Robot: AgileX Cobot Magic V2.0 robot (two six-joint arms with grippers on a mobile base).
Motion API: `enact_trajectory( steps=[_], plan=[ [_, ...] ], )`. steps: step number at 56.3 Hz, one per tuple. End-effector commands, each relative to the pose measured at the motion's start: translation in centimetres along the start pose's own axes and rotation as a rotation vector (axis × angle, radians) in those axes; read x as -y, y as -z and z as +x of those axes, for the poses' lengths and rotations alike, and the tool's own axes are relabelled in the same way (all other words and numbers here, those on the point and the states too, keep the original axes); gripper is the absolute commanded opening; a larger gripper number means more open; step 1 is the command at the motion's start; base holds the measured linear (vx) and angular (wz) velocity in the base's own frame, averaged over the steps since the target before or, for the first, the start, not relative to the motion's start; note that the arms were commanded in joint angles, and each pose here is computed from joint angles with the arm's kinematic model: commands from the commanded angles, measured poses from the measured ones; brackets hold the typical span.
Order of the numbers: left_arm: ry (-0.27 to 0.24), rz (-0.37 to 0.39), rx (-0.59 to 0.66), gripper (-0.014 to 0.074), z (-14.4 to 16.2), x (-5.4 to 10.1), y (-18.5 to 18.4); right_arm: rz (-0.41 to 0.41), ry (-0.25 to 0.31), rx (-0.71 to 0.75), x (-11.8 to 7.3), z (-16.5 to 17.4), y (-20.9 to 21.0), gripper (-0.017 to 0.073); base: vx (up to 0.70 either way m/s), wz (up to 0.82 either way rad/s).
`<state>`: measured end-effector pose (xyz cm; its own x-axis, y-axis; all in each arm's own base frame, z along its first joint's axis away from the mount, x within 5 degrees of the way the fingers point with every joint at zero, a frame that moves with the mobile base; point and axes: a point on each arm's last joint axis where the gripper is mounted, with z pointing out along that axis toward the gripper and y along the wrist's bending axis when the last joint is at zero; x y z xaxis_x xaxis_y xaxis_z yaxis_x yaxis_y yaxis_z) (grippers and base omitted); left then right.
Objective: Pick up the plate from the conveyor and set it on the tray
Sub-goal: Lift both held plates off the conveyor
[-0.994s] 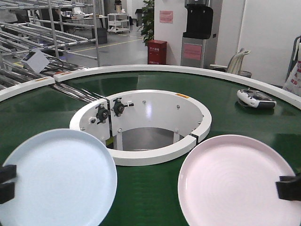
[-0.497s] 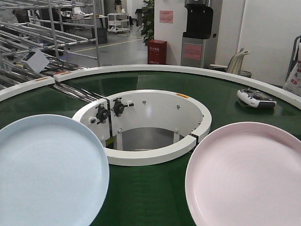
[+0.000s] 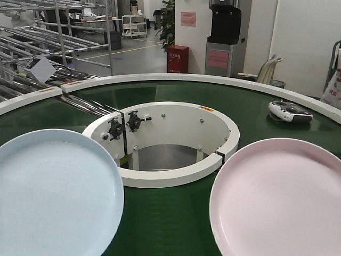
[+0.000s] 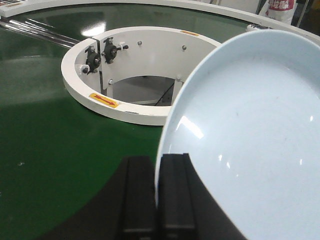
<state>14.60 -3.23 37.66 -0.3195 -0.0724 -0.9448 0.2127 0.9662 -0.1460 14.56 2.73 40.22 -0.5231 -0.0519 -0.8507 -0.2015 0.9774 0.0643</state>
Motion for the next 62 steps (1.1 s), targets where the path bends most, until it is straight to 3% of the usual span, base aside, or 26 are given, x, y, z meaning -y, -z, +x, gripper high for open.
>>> enact_trajectory(
  steps=[1,27,62],
  plan=[
    [0.017,0.009,0.123,-0.0006,-1.77,0.23,0.61,0.001,-0.003,0.108,-0.06,-1.38,0.79,-0.0009,0.00,0.00],
    [0.017,0.009,0.122,-0.0006,-1.75,0.23,0.61,0.001,-0.003,0.108,-0.06,-1.38,0.79,-0.0009,-0.04,-0.15],
    [0.017,0.009,0.121,-0.0006,-1.75,0.23,0.61,0.004,0.000,0.107,-0.04,-1.37,0.79,-0.0009,-0.15,-0.57]
  ],
)
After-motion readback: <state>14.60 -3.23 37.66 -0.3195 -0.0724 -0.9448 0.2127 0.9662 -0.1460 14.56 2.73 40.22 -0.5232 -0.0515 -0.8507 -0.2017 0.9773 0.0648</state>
